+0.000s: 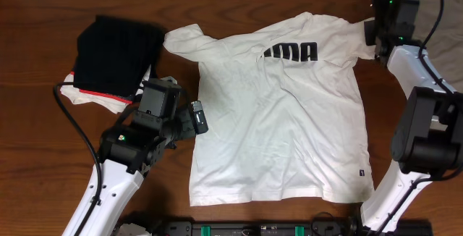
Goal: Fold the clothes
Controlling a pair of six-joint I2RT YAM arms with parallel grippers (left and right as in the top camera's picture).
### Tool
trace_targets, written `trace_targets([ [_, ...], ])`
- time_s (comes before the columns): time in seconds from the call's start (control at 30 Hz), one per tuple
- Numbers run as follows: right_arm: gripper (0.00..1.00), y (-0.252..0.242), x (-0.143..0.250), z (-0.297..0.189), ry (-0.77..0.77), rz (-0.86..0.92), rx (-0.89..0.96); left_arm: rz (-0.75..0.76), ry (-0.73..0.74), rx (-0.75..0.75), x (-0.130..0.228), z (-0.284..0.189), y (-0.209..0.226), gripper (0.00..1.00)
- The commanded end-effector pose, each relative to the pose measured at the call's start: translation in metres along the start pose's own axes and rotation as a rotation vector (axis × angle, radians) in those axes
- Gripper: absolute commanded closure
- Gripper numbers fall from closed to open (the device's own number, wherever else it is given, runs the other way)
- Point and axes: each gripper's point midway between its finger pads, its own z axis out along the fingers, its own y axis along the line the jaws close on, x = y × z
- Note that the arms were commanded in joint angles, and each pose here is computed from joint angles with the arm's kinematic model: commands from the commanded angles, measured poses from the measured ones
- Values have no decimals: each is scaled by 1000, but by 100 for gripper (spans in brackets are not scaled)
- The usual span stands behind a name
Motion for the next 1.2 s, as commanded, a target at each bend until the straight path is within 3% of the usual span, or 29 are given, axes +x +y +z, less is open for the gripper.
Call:
trace_targets([
  [0.0, 99, 5, 14, 22, 5, -5, -18, -3, -16, -11, -4, -2, 2, 2],
  [0.2, 98, 12, 24, 60, -67, 4, 13, -3, -16, -11, -4, -2, 2, 2],
  [0.37, 75, -9, 4, 58, -150, 119, 112, -3, -16, -11, -4, -2, 2, 2],
  [0.43, 53, -16, -6, 46, -157, 175, 121, -3, -16, -11, -4, -2, 2, 2],
  [0.47, 49, -19, -12, 38, -157, 197, 118, -3, -16, -11, -4, -2, 2, 2],
  [0.6, 42, -29, -29, -1, -124, 245, 103, -3, -16, -11, -4, -2, 2, 2],
  [0.77, 36, -17, -15, -54, 45, 254, -13, -3, -16, -11, -4, -2, 2, 2],
  [0.83, 44, -6, -2, -70, 120, 247, -73, -3, -16, -11, -4, -2, 2, 2],
  [0.97, 82, 12, 34, -84, 283, 307, -137, -3, -16, -11, -4, -2, 2, 2],
  [1.17, 98, 52, 77, -64, 414, 331, -278, -3, -16, -11, -4, -2, 2, 2],
])
